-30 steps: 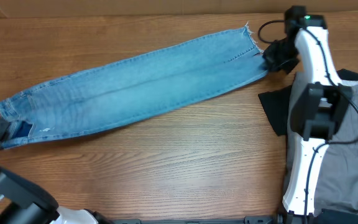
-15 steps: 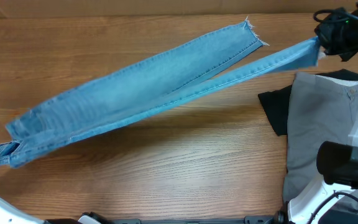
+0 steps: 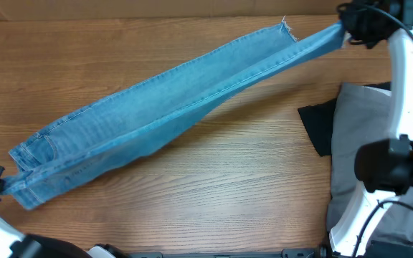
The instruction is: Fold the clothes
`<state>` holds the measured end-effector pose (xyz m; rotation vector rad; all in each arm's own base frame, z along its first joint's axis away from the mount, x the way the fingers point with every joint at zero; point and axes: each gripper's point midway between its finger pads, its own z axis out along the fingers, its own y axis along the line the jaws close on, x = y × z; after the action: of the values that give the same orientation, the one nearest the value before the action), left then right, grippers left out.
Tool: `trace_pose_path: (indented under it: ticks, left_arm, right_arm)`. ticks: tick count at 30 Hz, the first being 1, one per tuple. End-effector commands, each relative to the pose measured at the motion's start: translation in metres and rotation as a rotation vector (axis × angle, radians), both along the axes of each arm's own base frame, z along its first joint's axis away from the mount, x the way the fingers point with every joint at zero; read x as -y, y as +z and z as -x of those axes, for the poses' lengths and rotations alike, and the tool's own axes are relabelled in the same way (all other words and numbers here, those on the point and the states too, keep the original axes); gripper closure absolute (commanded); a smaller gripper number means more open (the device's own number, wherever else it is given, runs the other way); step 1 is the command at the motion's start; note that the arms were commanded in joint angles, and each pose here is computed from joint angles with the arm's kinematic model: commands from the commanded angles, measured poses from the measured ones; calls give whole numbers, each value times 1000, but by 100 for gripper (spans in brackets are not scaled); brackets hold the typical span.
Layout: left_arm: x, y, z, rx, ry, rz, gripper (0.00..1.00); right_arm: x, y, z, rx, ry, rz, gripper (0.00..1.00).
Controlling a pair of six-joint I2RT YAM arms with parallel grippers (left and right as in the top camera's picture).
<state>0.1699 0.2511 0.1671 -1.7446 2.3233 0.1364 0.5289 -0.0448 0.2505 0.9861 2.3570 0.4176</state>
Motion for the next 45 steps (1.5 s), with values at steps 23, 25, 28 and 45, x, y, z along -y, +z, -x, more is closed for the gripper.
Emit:
trace_pose_path:
  ticks: [23, 25, 28, 45]
  left_arm:
    - [-55, -85, -76, 73, -85, -108, 76]
    - [-54, -85, -78, 61, -92, -118, 77]
    - [-53, -86, -76, 33, -100, -126, 79]
    - [-48, -88, -72, 12, -123, -108, 79]
  right_arm:
    - [-9, -68, -77, 77, -19, -52, 96]
    - [-12, -77, -81, 72, -15, -53, 96]
    - [-14, -93, -83, 43, -34, -75, 96]
    - [-87, -139, -123, 157, 265, -207, 0]
